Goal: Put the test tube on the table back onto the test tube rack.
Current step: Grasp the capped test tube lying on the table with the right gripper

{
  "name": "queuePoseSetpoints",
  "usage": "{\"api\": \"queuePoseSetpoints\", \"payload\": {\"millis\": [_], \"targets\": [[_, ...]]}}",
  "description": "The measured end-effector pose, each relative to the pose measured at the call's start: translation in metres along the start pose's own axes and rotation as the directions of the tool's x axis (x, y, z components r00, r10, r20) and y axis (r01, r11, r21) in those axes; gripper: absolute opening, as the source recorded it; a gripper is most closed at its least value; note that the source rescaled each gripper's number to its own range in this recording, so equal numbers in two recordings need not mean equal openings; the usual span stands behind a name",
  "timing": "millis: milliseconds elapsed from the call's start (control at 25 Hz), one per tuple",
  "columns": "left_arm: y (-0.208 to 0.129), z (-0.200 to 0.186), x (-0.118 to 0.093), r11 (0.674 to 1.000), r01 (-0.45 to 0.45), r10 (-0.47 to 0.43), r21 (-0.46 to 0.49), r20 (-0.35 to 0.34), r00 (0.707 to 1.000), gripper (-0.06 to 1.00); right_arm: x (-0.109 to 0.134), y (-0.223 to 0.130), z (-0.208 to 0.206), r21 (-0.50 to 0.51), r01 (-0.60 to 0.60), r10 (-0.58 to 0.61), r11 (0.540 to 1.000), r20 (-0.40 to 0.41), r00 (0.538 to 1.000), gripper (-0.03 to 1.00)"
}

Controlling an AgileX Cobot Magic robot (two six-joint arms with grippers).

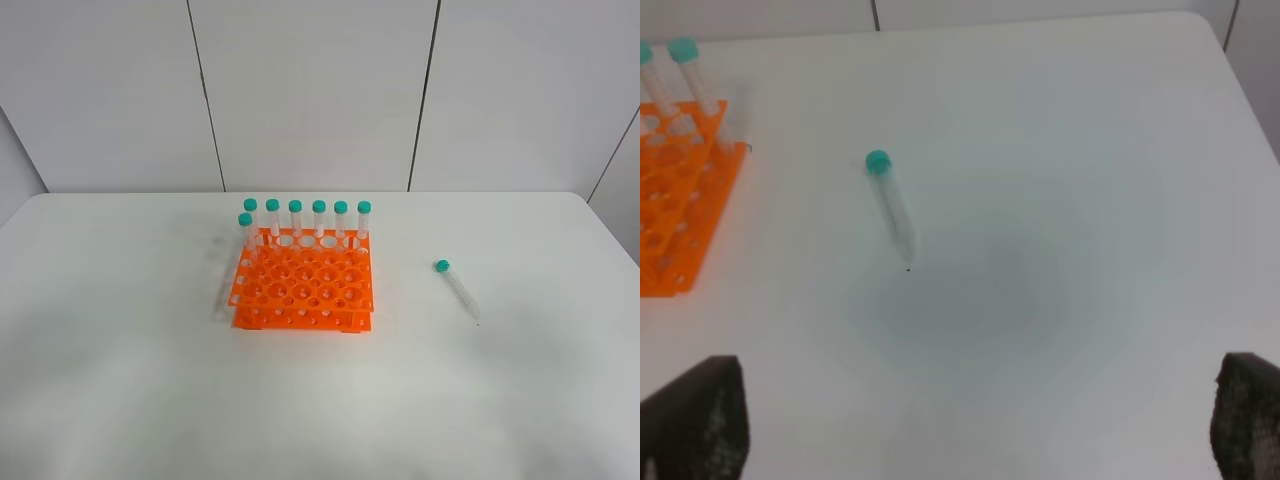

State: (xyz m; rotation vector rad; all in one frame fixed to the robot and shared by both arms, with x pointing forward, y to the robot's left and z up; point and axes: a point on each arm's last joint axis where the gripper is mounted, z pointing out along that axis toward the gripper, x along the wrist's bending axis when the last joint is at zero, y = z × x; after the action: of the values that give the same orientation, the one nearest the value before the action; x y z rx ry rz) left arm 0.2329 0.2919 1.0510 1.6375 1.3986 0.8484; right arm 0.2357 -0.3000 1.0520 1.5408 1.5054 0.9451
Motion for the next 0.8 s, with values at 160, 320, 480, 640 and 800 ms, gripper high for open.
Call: {"api": "queuePoseSetpoints", "payload": {"millis": [160,320,480,640,800], "targets": [[0.0,0.0,0.0,1.0,0.0,0.0,0.0,0.0,1.0,1.0,0.0,0.0,0.0,0.0,0.0,0.0,1.0,0.0,1.0,1.0],[0.0,0.0,0.0,1.0,0.0,0.0,0.0,0.0,1.0,1.0,0.0,0.0,0.0,0.0,0.0,0.0,1.0,0.0,1.0,1.0],[0.0,0.0,0.0,1.0,0.0,0.0,0.0,0.0,1.0,1.0,0.0,0.0,-0.001,-0.002,0.001,-0.001,1.0,0.001,1.0,1.0],[0.0,0.0,0.0,1.0,0.0,0.0,0.0,0.0,1.0,1.0,0.0,0.016,-0.013,-0.109,0.012,-0.011,0.994,0.003,1.0,1.0],[0.0,0.0,0.0,1.0,0.0,0.0,0.0,0.0,1.0,1.0,-0.001,0.044,-0.028,-0.245,0.013,-0.012,0.969,0.005,1.0,1.0]]}}
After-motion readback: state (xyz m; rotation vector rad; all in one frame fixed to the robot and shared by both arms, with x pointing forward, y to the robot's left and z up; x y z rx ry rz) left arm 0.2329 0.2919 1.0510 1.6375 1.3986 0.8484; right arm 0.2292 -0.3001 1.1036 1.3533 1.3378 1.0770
